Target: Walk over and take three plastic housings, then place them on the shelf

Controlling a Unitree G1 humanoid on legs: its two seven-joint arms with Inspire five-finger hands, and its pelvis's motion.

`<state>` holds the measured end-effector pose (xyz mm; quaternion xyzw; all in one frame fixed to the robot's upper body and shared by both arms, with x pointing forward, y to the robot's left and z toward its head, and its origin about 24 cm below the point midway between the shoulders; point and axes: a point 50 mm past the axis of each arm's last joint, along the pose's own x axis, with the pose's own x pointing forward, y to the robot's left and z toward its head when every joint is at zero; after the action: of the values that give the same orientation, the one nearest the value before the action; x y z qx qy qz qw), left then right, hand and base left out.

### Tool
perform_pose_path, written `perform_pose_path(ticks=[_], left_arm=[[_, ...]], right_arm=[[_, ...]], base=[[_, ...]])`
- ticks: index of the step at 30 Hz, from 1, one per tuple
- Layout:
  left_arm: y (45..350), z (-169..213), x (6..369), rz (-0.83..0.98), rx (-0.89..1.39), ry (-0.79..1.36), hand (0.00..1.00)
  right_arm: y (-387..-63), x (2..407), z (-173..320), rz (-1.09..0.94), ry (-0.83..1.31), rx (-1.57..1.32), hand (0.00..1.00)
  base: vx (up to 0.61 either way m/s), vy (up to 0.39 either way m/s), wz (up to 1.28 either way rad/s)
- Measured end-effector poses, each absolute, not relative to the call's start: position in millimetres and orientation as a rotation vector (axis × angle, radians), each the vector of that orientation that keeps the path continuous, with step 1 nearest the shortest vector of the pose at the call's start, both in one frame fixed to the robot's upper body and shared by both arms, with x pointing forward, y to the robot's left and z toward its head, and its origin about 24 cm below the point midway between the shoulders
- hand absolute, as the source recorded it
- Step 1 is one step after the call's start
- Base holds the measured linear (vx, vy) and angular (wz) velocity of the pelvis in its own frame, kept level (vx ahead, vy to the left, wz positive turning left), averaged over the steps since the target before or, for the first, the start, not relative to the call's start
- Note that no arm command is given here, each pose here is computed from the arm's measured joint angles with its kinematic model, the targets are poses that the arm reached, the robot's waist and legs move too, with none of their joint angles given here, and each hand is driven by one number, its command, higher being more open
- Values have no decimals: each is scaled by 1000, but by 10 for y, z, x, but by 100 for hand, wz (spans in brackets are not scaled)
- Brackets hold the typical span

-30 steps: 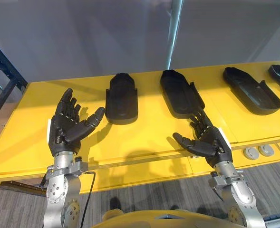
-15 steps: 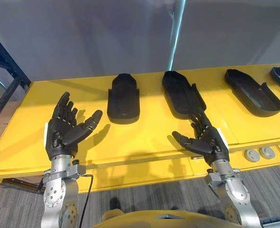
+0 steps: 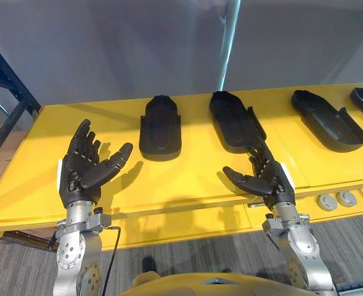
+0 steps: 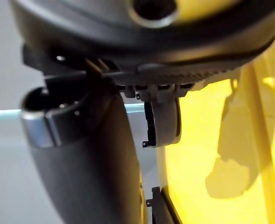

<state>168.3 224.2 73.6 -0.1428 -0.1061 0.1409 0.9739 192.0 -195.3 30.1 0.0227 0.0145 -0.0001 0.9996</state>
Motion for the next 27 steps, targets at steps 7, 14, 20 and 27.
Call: perform_pose_path(ticks=[7, 14, 20, 27], left_arm=[[2243, 736, 1683, 284, -288, -215, 100], [2238, 743, 1689, 274, -287, -219, 100], [2226, 799, 1722, 246, -287, -262, 100], [2050, 1138, 1734, 98, -297, -425, 100]], right_arm=[[-1942, 1923, 298, 7, 30, 47, 100], [-1945, 1935, 436, 55, -46, 41, 100], [-1997, 1992, 1068, 20, -400, 9, 100], [-2042, 2013, 1179, -171, -438, -58, 100]], base=[[0, 0, 0], [0, 0, 0], [0, 0, 0], [10, 3, -25]])
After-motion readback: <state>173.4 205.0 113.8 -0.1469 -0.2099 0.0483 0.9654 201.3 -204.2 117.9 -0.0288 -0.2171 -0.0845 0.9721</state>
